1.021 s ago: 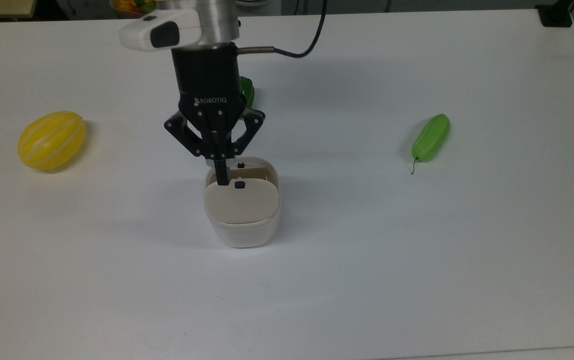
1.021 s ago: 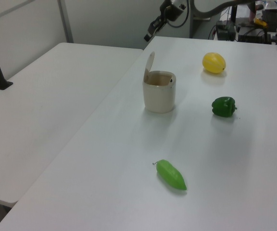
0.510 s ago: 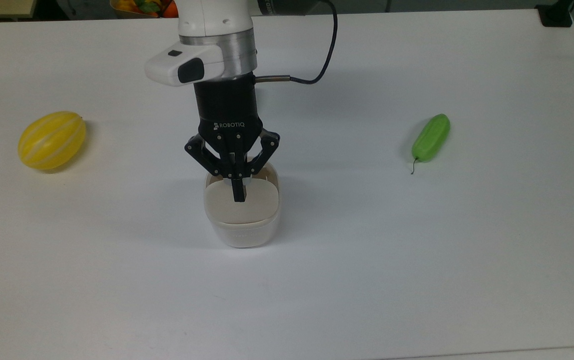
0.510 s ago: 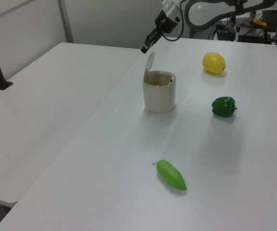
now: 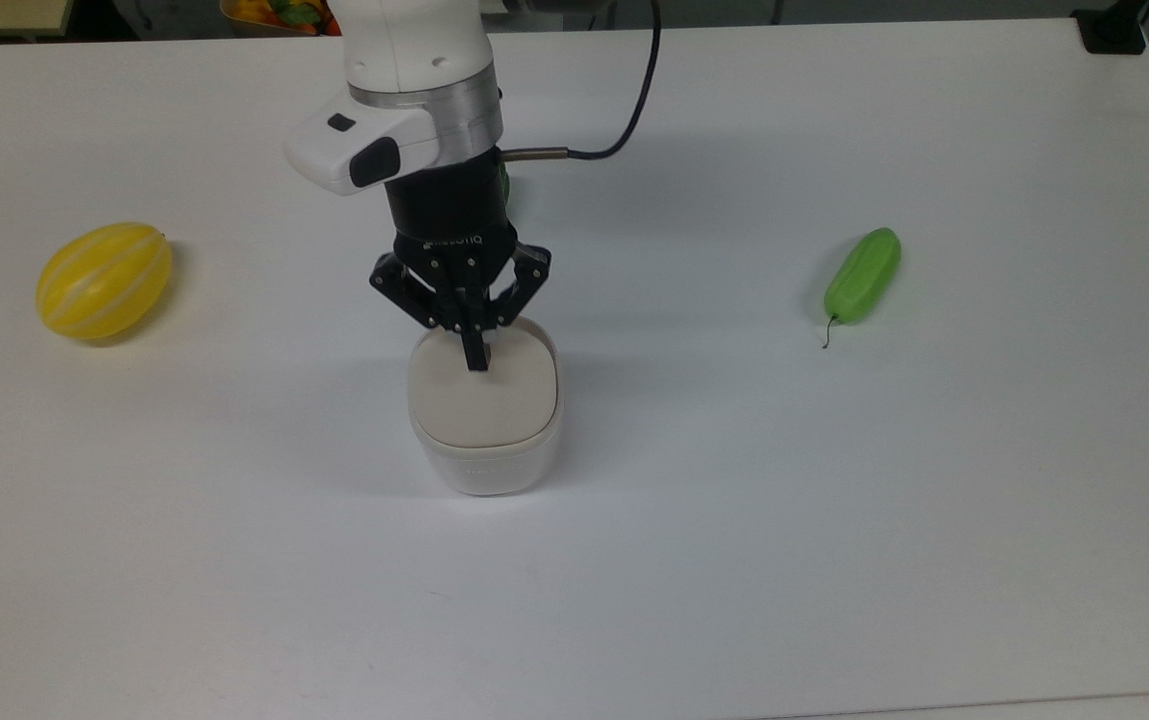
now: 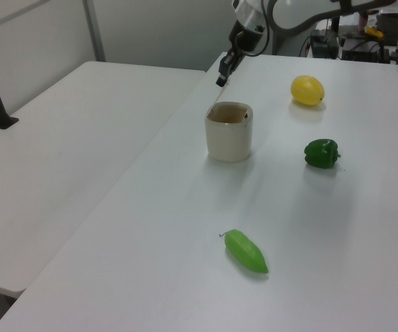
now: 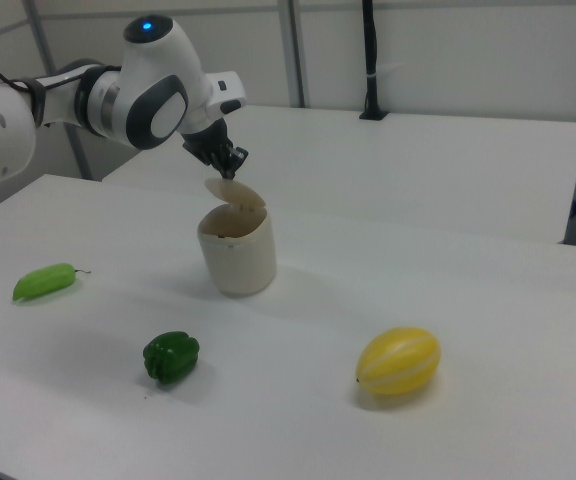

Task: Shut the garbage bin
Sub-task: 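Push the raised lid down over the bin opening with the gripper, then press the gripper on the closed lid to seat it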

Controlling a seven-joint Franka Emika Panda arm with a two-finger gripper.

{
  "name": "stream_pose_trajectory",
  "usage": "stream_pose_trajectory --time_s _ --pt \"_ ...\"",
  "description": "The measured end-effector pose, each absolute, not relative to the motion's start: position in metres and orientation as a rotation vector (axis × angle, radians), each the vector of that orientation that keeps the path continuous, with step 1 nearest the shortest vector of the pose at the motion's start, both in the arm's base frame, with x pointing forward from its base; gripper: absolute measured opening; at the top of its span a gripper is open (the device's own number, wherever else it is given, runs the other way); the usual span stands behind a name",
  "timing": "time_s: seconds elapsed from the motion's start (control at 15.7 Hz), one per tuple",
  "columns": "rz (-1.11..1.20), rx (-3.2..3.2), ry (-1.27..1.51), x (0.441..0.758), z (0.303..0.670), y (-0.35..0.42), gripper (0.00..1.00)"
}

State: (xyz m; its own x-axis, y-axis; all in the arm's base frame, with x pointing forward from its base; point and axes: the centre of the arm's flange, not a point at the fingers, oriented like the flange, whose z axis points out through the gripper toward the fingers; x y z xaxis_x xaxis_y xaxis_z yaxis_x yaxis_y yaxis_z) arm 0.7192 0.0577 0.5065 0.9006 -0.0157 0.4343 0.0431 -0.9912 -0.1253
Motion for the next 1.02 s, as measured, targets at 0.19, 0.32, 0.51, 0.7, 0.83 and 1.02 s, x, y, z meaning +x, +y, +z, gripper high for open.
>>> stream_pose_trajectory --time_s 0.19,0.32,0.51,0.7,0.83,1.02 --pt "-0.536 -2.957 -0.016 0.710 0.506 0.049 0.01" --pt "-0.471 -2.967 -0.017 0.707 0.500 0.047 0.01" --pt "-0.402 -2.981 -0.021 0.706 0.478 0.047 0.01" --pt "-0.345 -2.993 -0.018 0.707 0.455 0.047 0.01" --pt "-0.327 -2.997 -0.013 0.707 0.447 0.045 0.01" --pt "-0.318 -2.999 -0.009 0.708 0.442 0.043 0.01"
